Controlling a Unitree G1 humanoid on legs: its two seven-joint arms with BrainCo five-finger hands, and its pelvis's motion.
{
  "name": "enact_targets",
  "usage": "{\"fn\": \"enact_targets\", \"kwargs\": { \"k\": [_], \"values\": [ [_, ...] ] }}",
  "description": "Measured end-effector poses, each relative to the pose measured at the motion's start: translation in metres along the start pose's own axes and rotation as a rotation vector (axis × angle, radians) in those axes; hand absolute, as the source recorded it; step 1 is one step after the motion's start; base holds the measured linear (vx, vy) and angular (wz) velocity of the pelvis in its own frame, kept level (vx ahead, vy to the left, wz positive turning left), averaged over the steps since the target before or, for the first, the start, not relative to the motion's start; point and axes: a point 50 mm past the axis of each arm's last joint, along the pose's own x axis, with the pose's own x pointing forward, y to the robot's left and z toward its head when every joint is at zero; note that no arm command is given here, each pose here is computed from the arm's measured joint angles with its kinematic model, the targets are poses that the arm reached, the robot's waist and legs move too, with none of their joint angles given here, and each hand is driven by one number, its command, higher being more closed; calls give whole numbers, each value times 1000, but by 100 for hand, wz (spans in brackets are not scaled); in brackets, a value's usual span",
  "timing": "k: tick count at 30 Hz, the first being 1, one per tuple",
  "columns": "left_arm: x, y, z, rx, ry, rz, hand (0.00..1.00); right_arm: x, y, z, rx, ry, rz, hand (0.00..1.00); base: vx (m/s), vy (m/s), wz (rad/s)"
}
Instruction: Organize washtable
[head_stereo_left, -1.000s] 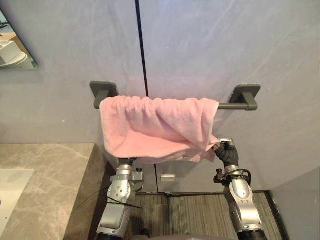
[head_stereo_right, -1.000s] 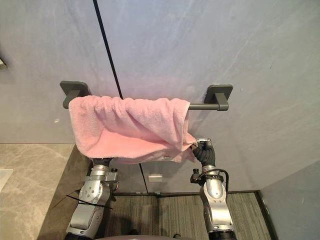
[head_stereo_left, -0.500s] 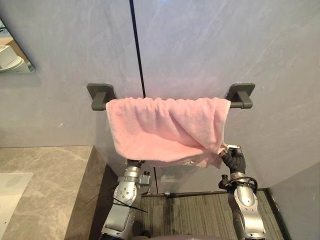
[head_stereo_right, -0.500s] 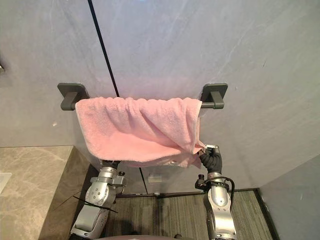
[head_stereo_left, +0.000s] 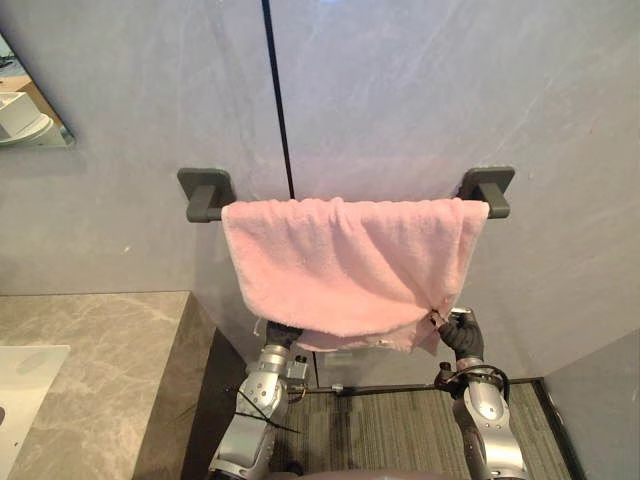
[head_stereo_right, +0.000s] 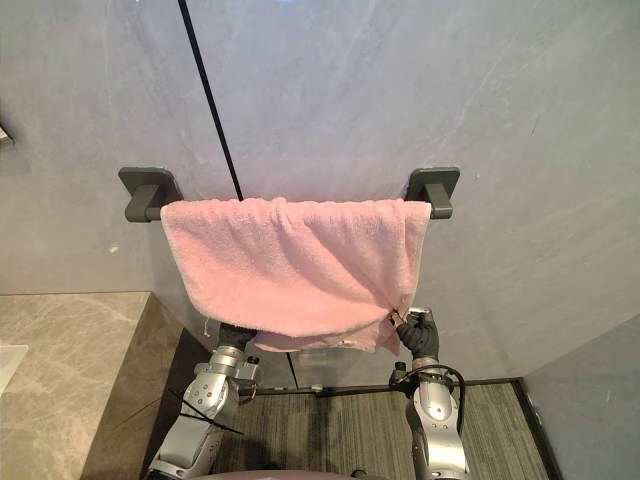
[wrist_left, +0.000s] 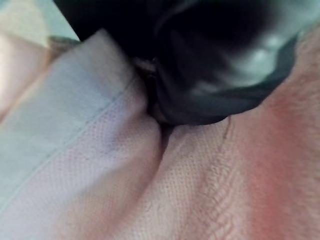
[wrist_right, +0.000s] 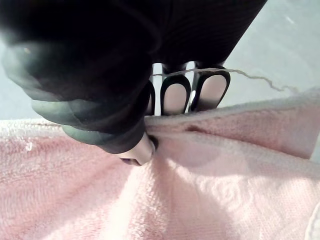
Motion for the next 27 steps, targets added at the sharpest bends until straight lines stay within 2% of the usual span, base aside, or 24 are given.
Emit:
{"fn": "enact_targets", "kwargs": {
  "k": [4,5,7,8,13,21,27],
  "values": [
    [-4,8,-17,29,82,9,100,1,7,-7,-27,25,38,100,-8,-3,6],
    [-6,10,-20,31,99,14,100,2,12,-9,-29,32,67,0,-10,-2,6],
    [-9,13,-24,40,115,17,100,2,15,-12,-44,43,84,0,-5,-1,3],
    [-10,15,-27,45,129,20,0,1,17,-15,-61,54,99,0,-9,-2,6],
    [-10,24,-28,56,135,51,0,-6,21,-38,-109,173,132,0,-18,-7,11],
    [-12,27,-29,17,143,84,0,-9,26,-40,-110,183,146,0,-7,-2,2],
    [-28,36,-40,-190,190,222,0,-20,23,-39,-32,183,98,0,-5,-1,0]
  ]
}}
